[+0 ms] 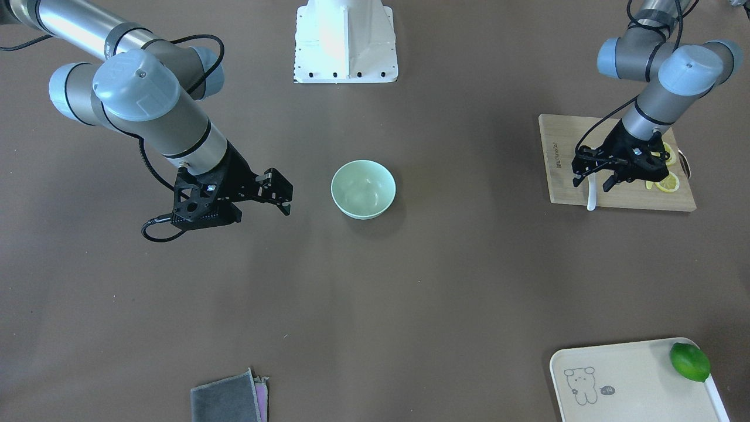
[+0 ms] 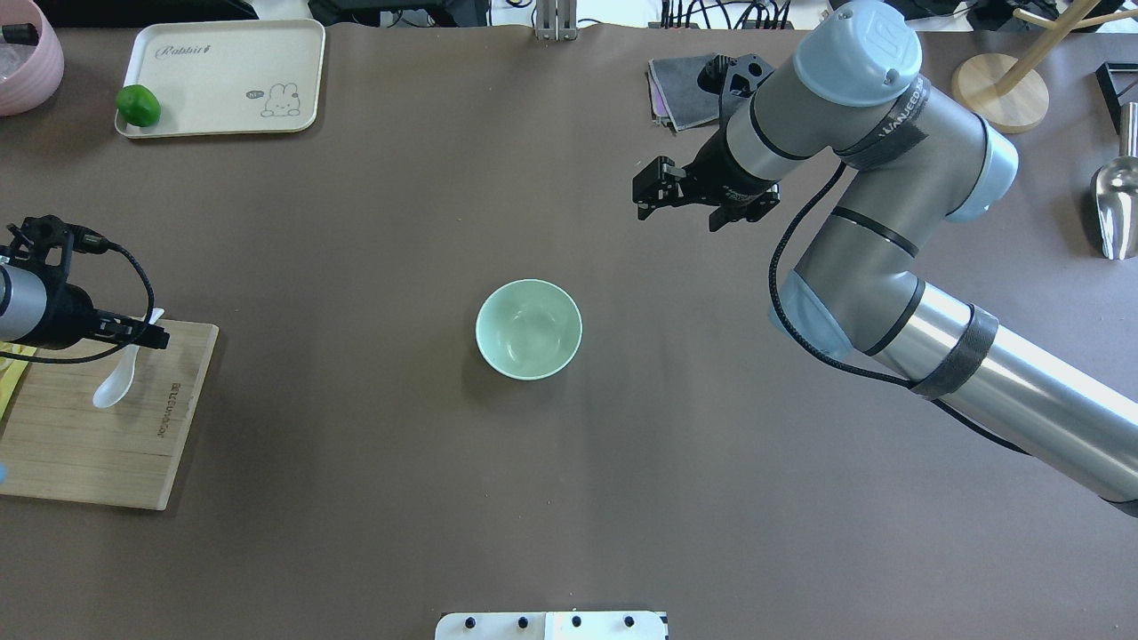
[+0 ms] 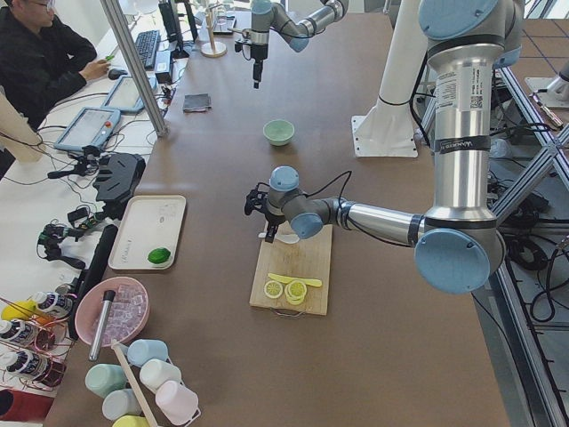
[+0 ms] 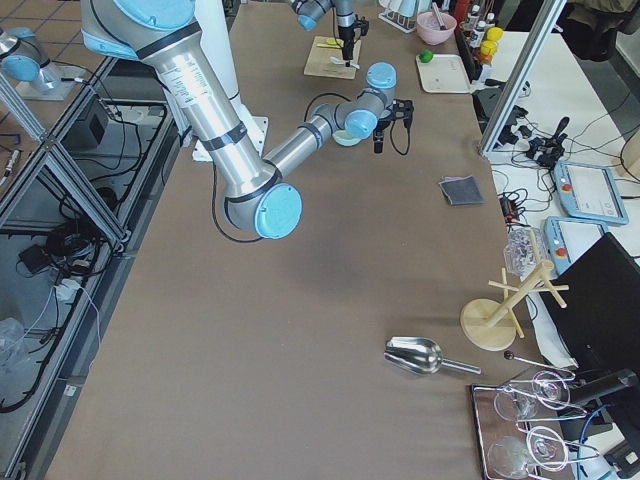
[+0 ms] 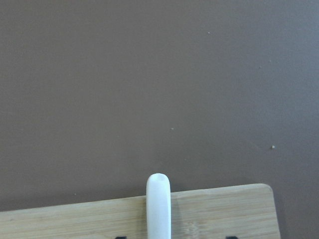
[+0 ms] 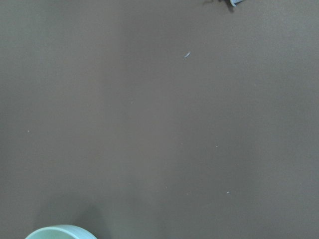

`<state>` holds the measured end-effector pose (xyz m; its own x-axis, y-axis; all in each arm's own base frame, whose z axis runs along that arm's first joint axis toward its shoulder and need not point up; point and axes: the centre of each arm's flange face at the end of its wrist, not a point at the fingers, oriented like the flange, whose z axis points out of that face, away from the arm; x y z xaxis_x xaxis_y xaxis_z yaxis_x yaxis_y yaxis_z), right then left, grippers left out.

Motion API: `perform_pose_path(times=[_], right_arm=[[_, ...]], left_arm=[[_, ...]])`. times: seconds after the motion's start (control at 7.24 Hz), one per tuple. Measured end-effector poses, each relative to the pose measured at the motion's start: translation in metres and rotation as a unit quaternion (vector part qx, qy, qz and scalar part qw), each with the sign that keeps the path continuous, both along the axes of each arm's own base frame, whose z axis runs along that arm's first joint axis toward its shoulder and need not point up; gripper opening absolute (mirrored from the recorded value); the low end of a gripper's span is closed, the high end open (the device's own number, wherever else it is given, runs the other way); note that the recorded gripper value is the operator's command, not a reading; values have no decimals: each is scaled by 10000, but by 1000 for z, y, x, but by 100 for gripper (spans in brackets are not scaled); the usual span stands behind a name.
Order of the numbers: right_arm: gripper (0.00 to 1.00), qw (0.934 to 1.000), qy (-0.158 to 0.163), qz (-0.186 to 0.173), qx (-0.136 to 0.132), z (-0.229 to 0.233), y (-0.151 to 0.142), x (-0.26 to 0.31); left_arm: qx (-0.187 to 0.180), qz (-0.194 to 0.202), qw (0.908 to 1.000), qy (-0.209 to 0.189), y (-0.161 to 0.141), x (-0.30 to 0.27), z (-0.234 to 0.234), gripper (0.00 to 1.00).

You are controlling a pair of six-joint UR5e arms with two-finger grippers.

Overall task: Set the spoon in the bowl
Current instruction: 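Close the left gripper on the white spoon handle on the board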

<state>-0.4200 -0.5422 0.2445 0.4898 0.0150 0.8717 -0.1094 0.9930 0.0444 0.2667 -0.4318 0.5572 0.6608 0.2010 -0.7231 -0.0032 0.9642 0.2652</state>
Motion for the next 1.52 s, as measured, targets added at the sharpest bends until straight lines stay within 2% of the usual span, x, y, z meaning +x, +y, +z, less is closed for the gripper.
perform_pose_path(times=[0.14,0.69,0.83,0.97,1.24,1.52], right_arm=[[100,10000,-2,3,-5,0,0,0],[100,10000,1,15,-15,-1,0,0],[100,10000,-1,20,-21,-1,0,-1],[100,10000,-9,26,-27,-2,0,0],[100,10000,-16,32,-30,-3,0,0],[100,10000,-20,36,-34,-3,0,0]], left_arm=[[-3,13,10000,-2,1,1,0,59],[-18,30,10000,-25,2,1,3,58],[-28,34,10000,-40,2,1,5,56],[-33,40,10000,-46,3,1,6,47],[-45,54,10000,-26,3,1,6,13],[-69,56,10000,-15,4,0,6,9]])
